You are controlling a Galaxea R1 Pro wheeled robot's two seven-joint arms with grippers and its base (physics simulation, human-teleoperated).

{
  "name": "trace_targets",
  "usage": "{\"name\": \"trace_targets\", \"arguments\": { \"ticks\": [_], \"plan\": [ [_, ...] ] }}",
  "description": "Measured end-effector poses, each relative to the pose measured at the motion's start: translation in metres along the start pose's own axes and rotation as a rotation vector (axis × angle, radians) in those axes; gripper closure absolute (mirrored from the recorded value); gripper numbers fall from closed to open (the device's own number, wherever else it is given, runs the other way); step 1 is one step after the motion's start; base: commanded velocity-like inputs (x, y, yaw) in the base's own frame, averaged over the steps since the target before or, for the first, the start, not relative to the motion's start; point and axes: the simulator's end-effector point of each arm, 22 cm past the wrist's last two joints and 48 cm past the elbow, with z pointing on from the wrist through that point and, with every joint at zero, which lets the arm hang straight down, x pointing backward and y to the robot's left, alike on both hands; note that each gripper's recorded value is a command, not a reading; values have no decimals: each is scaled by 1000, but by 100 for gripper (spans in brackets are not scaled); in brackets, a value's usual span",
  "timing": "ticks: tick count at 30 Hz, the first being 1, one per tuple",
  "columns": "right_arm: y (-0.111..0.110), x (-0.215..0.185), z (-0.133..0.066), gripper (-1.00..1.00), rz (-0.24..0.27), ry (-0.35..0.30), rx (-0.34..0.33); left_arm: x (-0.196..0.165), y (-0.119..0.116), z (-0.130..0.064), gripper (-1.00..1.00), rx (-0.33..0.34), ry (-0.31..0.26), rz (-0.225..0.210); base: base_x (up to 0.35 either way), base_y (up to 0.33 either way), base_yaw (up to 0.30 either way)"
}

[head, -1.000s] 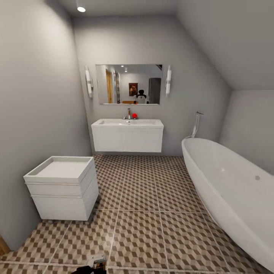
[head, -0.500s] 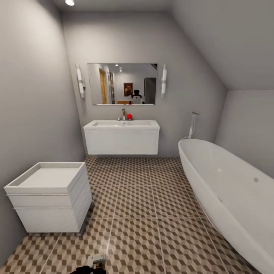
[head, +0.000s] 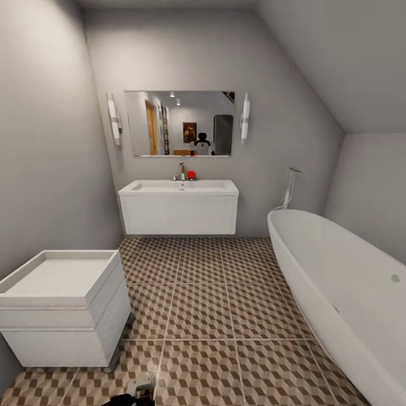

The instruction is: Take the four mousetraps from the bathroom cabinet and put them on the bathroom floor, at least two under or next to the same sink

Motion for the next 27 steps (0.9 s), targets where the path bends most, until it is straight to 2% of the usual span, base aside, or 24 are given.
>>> {"name": "trace_targets", "arguments": {
  "ticks": [27],
  "plan": [
    [-1, 0, 0, 100, 0, 0, 4, 0, 1, 0, 100, -2, 0, 0, 323, 0, 0]
  ]
}}
